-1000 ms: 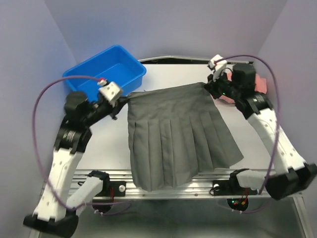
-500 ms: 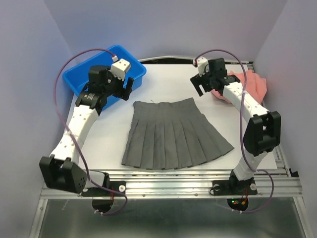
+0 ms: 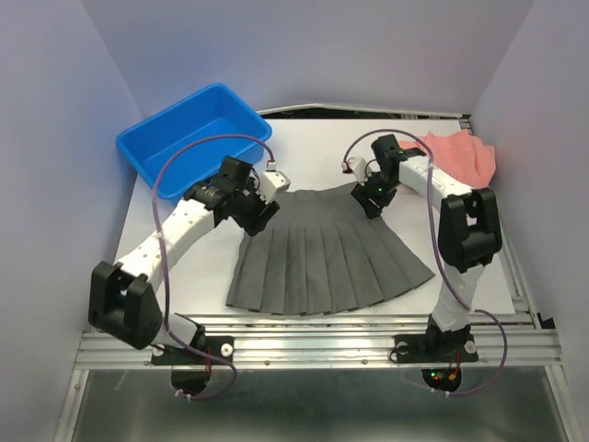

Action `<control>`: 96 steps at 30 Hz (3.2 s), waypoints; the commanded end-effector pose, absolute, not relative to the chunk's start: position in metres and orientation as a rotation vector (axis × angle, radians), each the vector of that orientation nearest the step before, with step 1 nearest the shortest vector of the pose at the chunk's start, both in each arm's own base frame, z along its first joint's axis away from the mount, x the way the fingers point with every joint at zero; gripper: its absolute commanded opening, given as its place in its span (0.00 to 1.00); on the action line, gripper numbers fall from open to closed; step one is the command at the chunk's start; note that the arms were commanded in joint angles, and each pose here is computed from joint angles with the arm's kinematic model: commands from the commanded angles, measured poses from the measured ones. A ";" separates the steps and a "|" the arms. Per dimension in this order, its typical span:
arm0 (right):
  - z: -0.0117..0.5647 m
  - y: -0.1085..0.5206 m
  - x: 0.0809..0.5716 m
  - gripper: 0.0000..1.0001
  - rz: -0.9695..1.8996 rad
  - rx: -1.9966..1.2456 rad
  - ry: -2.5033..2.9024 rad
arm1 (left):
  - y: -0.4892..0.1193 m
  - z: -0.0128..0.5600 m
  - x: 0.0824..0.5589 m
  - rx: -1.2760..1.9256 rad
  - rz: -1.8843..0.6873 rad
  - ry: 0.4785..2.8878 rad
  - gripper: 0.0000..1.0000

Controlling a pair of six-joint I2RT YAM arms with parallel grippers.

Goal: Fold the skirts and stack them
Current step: Flatten the skirt out, then fold the skirt

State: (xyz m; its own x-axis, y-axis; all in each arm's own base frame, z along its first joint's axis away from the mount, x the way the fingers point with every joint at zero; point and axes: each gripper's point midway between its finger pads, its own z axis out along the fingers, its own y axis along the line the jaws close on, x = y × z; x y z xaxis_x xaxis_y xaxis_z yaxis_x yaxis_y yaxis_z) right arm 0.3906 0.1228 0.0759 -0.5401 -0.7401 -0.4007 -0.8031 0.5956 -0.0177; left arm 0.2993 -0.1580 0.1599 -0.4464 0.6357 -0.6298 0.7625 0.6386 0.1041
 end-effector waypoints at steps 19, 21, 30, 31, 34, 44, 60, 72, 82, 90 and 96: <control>0.069 0.167 0.196 0.43 0.765 -1.576 2.675 | -0.226 0.015 0.448 1.120 -0.272 2.607 0.38; 0.086 0.197 0.182 0.45 0.931 -1.581 2.594 | -0.247 0.031 0.479 1.098 -0.327 2.544 0.38; 0.168 0.216 0.272 0.51 0.916 -1.240 2.324 | -0.239 0.173 0.486 0.845 -0.439 2.240 0.60; 0.164 0.203 0.291 0.51 0.872 -1.180 2.336 | -0.230 0.166 0.475 0.823 -0.440 2.274 0.60; 0.146 0.192 0.317 0.51 0.759 -1.207 2.332 | -0.213 0.191 0.445 0.808 -0.432 2.266 0.60; 0.055 0.183 0.351 0.50 0.655 -1.305 2.455 | -0.180 0.099 0.333 0.913 -0.493 2.576 0.57; 0.040 0.149 0.181 0.51 0.783 -1.797 2.497 | -0.208 0.028 0.303 1.300 -0.555 2.659 0.50; 0.139 0.168 0.277 0.57 0.794 -1.432 2.375 | -0.188 0.045 0.226 1.518 -0.646 2.659 0.48; 0.129 0.146 0.417 0.59 0.640 -1.310 2.343 | -0.204 0.147 0.368 1.373 -0.538 2.387 0.71; 0.069 0.144 0.454 0.62 0.597 -1.369 2.372 | -0.177 0.111 0.449 1.307 -0.330 2.406 0.72; 0.028 0.135 0.438 0.62 0.613 -1.429 2.435 | -0.179 0.073 0.459 1.332 -0.319 2.437 0.72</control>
State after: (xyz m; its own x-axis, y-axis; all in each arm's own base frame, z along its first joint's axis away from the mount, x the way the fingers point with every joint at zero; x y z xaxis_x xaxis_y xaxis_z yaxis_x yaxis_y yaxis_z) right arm 0.4411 0.1366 0.0354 -0.5313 -0.7354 -0.4206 -0.8471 0.4661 0.2552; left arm 0.4522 -0.1732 0.0606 -0.5462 0.7484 -0.3761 0.8241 0.5606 -0.0812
